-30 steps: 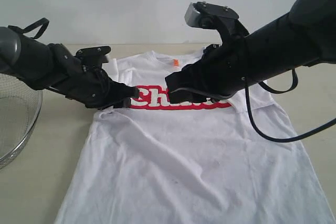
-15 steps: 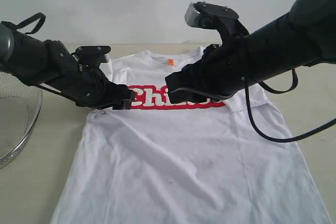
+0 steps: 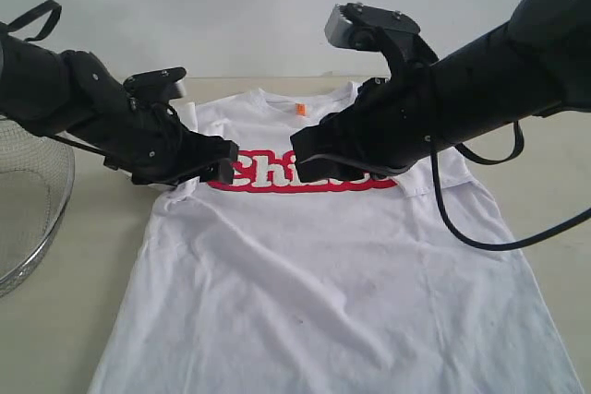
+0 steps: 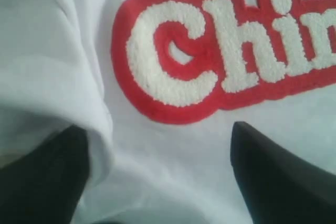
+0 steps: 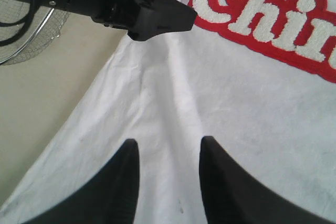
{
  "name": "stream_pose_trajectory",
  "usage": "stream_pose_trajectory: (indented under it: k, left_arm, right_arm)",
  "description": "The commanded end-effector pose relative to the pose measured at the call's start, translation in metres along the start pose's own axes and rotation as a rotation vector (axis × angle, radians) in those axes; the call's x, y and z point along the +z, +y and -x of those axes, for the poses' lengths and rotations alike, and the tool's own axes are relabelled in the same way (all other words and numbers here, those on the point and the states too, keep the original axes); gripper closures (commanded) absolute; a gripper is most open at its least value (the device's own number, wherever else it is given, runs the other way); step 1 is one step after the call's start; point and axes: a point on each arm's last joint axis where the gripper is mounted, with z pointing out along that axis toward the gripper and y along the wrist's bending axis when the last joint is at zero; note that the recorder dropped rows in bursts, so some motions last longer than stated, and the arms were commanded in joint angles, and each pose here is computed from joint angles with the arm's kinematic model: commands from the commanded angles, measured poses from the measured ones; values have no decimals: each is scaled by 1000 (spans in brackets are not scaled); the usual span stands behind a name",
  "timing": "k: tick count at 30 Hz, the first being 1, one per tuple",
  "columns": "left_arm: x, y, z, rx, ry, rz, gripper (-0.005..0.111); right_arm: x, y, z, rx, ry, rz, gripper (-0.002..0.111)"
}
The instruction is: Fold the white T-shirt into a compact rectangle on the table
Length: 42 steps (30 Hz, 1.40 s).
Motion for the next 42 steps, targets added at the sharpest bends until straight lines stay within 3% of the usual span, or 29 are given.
stream_pose_trajectory:
  k: [1,8,17,22,27,32,38,42]
  left_arm:
    - [-19,-2,9,-61,-28,-21,38]
    - [-39,4,14,-94,-17,-38,38]
    - [-36,5,6,-58,59,-38,40]
    - [-36,12,0,-59,129,36,40]
    - [-38,23,-2,-223,135,139,40]
    - [-37,30,1,-430,113,90,40]
    - [-29,39,3,-598,94,43,40]
    - [-22,42,4,-632,64,38,40]
  right_arm:
    - [-1,1,1,-6,-7,-1,75]
    - [-1,1,1,-6,-7,-1,75]
    - [-1,1,1,-6,-7,-1,75]
    - [-1,1,0,-6,0,5,75]
    - [-1,1,1,-6,-9,-2,75]
    - [-1,1,1,-6,-10,-4,75]
    - [-1,1,1,-6,-10,-4,75]
    - [-1,1,1,-6,-10,-4,75]
